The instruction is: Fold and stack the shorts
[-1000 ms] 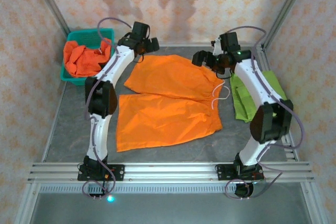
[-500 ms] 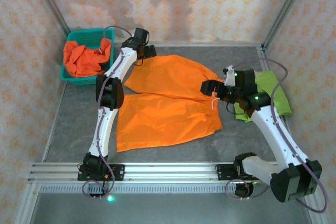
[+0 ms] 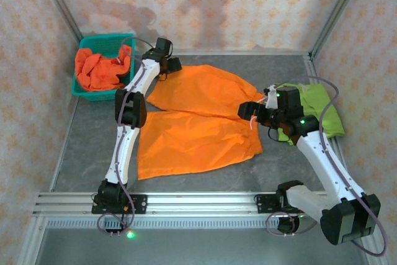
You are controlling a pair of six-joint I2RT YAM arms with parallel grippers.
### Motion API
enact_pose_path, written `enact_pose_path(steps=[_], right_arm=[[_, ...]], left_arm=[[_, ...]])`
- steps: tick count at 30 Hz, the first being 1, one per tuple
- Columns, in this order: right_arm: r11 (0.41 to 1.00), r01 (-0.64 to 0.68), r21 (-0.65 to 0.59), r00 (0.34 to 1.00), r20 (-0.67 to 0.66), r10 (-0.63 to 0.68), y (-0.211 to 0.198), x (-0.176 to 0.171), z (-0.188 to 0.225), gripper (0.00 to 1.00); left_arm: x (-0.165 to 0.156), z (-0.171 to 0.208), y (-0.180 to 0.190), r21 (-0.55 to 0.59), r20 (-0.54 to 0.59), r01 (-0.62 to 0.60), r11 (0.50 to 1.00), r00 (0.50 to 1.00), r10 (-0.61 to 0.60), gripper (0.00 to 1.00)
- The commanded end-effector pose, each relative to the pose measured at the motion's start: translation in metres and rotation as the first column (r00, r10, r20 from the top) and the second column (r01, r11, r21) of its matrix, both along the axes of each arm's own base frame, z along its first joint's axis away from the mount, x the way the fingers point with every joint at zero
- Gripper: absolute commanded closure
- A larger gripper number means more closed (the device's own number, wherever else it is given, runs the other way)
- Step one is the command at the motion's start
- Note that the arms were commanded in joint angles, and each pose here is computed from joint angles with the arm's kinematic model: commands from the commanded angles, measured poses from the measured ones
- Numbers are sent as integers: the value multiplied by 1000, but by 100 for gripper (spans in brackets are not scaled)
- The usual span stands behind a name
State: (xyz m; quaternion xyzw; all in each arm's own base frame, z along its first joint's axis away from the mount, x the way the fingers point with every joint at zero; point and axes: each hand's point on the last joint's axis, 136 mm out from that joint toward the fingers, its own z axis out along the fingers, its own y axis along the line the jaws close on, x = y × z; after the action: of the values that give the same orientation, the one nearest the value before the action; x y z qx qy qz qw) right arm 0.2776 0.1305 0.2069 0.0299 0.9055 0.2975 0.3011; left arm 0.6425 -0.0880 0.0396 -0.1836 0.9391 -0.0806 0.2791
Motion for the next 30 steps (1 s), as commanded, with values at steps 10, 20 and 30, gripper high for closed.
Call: enact_pose_path(steps=[10, 20, 30], right_arm=[[999, -3, -49, 1000, -11, 2, -5, -3, -15, 0], [998, -5, -63, 1000, -31, 4, -5, 0, -26, 0], [998, 3, -58, 1000, -29, -4, -5, 4, -28, 0]], left_arm=[[13, 2, -14, -174, 27, -18, 985, 999, 23, 37], [20, 45, -11, -163, 112, 19, 986, 994, -1, 94], [-2, 158, -32, 183, 275, 176, 967, 935, -222, 100]])
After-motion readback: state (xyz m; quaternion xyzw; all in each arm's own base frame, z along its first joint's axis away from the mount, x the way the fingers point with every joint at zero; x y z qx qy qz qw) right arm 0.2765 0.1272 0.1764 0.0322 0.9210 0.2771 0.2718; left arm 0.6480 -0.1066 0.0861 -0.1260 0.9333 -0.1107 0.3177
